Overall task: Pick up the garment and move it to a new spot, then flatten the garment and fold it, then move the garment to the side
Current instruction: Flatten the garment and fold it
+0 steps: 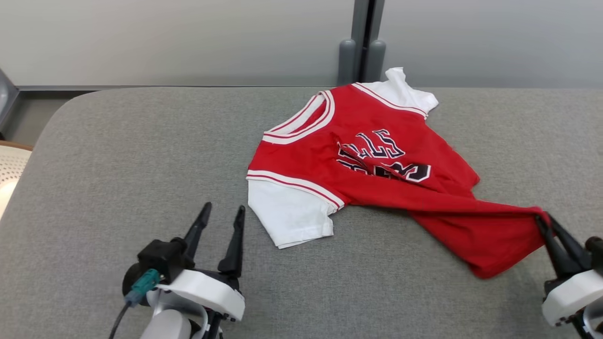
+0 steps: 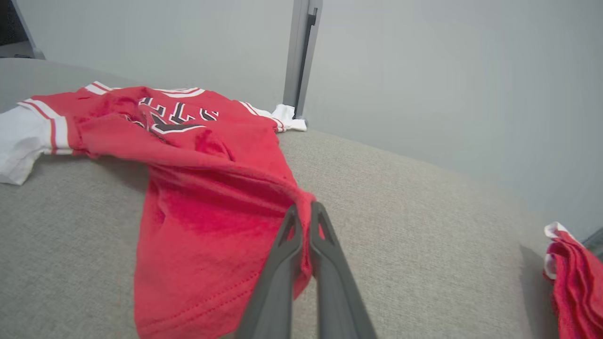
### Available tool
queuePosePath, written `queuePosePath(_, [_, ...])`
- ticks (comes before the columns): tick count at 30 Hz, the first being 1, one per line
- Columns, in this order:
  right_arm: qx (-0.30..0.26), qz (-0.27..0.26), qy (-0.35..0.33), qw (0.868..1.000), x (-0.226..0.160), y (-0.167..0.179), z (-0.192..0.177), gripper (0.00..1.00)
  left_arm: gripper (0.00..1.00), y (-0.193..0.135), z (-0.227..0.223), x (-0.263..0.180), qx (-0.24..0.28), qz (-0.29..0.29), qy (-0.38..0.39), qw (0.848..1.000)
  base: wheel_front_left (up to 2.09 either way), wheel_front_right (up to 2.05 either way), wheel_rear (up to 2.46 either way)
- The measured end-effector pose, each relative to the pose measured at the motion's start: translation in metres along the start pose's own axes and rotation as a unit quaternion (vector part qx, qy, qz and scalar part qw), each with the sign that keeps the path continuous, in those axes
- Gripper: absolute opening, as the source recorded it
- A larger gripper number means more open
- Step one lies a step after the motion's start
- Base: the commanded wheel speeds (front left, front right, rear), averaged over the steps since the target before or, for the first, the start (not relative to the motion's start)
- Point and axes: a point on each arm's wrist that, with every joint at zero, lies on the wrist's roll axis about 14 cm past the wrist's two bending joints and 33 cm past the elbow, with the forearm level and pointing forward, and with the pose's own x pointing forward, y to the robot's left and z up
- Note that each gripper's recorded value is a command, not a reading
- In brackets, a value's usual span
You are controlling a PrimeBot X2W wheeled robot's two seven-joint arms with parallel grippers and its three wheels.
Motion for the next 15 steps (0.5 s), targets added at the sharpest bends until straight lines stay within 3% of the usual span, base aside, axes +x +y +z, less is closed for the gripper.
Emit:
queuePosePath(6, [-0.049, -0.07, -0.024, 0.996, -0.007, -0.041, 0.016, 0.0, 1.0, -0.018, -0.041, 0.005, 0.008, -0.034, 0.068, 0.997, 0.0, 0.0, 0.0])
queuePosePath(11, [-0.077, -0.104, -0.031, 0.991, -0.009, -0.054, 0.023, 0.0, 1.0, -0.015, -0.059, 0.012, 0.02, -0.034, 0.102, 0.994, 0.0, 0.0, 0.0])
queuePosePath(15, [-0.08, -0.111, -0.03, 0.99, -0.008, -0.053, 0.023, 0.0, 1.0, -0.031, -0.069, 0.018, 0.022, -0.07, 0.121, 0.99, 0.0, 0.0, 0.0])
